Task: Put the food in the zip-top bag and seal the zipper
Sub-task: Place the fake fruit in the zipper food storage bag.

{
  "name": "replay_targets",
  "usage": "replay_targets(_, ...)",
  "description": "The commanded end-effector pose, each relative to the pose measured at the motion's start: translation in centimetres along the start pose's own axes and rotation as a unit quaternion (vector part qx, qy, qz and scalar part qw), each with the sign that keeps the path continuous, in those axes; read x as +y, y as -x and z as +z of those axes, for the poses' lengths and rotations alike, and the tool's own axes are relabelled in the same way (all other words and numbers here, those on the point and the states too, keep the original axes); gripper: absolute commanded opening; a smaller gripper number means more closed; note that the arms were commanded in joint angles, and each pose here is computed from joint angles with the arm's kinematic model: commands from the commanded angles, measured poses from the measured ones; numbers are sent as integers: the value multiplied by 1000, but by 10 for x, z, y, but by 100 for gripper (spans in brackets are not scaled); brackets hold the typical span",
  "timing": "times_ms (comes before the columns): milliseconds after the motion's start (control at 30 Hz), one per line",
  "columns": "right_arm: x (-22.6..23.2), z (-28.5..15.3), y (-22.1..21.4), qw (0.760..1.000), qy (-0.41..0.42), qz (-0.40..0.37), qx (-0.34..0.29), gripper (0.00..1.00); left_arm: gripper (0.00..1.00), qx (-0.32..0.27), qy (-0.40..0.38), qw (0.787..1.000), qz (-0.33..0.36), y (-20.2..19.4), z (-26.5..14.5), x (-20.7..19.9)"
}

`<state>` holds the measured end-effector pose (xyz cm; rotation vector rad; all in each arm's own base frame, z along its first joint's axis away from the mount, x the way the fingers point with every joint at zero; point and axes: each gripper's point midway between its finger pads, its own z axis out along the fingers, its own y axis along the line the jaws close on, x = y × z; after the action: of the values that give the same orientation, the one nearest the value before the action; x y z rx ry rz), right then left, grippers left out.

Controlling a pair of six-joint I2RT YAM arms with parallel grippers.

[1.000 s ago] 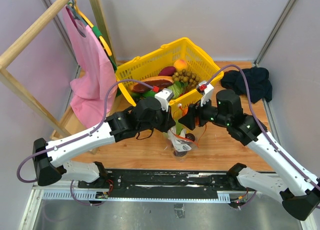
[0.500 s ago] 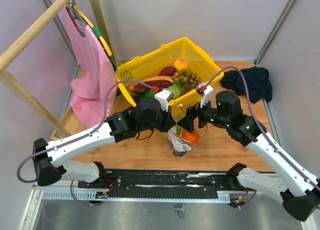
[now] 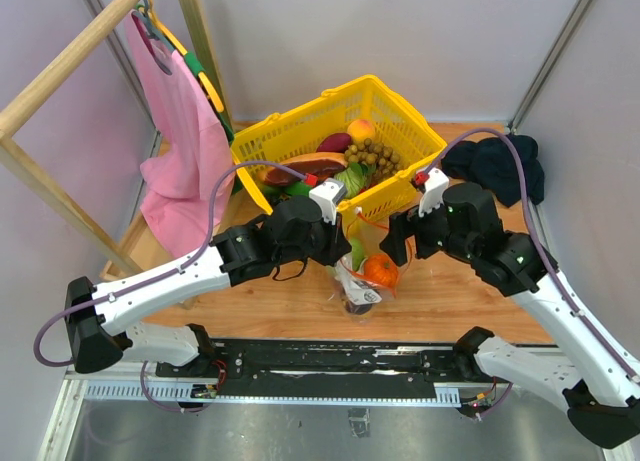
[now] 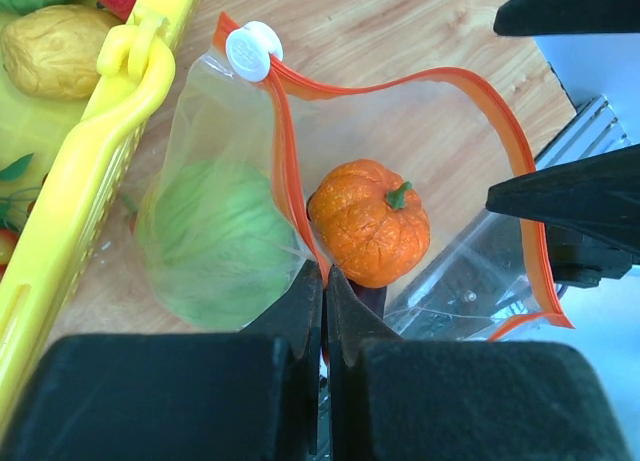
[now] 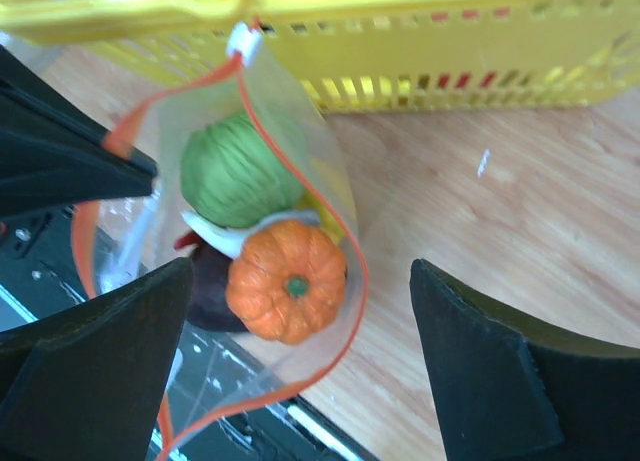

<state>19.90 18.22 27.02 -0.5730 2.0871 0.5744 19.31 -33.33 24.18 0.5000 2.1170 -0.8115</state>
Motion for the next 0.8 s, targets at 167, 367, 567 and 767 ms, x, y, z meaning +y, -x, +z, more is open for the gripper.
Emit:
replay_targets(167, -21, -5, -48, 992, -65, 18, 109, 85, 0, -32, -6, 999, -8, 16, -6, -2)
replay_targets(367, -25, 4, -51, 989, -71, 2, 132, 50, 0, -27, -22, 999, -2, 16, -7, -8)
replay_targets(567, -28, 11, -31, 987, -75, -36, 135, 1, 0, 10, -119, 993, 19, 6, -13, -42)
replay_targets(767, -28, 21, 0, 988, -73, -73, 112, 1, 1, 10, -179, 982, 50, 7, -23, -73)
